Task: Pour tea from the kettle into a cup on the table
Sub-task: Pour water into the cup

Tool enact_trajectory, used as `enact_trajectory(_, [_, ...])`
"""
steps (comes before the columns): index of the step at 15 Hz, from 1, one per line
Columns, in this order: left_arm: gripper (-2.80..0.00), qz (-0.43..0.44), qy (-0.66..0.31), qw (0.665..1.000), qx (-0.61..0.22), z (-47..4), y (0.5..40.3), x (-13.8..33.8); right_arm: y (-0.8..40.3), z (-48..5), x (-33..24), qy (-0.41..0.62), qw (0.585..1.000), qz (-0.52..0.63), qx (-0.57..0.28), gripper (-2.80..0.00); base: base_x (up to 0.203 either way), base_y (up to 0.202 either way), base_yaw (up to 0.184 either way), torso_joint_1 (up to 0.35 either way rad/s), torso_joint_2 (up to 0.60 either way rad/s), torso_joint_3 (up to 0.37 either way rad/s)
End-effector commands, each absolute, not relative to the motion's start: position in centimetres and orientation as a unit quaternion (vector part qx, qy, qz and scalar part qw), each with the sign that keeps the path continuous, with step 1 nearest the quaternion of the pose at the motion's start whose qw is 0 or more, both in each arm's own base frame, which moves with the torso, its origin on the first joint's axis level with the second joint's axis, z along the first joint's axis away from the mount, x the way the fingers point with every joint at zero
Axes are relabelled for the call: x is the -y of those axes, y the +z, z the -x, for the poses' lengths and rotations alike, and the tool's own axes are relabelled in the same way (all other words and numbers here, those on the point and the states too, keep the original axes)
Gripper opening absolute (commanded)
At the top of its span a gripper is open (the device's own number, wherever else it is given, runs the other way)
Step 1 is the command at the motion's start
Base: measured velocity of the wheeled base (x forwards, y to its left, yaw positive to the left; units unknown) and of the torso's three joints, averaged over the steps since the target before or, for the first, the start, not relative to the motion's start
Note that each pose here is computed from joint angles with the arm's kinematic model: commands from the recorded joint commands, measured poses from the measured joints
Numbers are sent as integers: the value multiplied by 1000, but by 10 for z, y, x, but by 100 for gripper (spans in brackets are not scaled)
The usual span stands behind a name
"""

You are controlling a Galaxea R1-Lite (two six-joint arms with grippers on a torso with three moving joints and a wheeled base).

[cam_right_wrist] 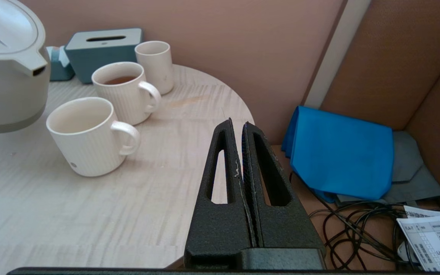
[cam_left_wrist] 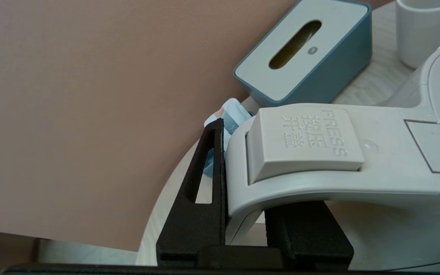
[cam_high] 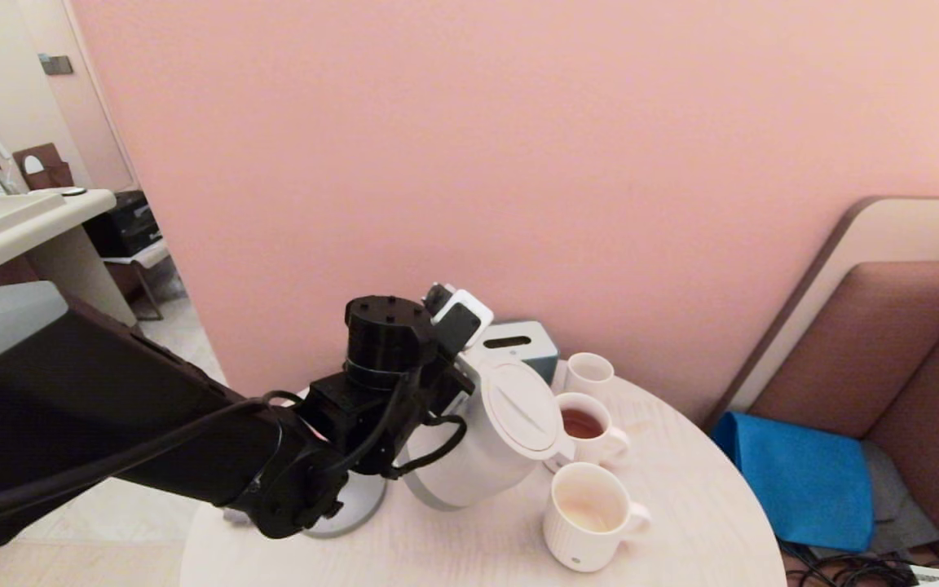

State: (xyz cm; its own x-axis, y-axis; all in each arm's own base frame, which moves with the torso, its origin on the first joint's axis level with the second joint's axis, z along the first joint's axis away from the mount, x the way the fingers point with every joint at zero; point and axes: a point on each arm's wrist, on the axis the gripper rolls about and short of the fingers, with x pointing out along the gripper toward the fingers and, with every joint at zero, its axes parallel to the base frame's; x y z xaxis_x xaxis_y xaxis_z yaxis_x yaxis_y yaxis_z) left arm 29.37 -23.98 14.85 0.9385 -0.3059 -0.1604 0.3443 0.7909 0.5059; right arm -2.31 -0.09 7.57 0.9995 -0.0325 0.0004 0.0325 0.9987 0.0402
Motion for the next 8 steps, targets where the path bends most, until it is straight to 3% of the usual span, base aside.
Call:
enact_trajectory(1, [-280, -286, -171, 942, -34, -297, 145, 242, 76, 23, 1, -16, 1000, -20, 0, -280, 0, 0, 0, 0, 0, 0])
enact_trajectory(8, [-280, -317, -184, 930, -16, -297, 145, 258, 76, 23, 1, -16, 1000, -20, 0, -280, 0, 0, 0, 0, 0, 0])
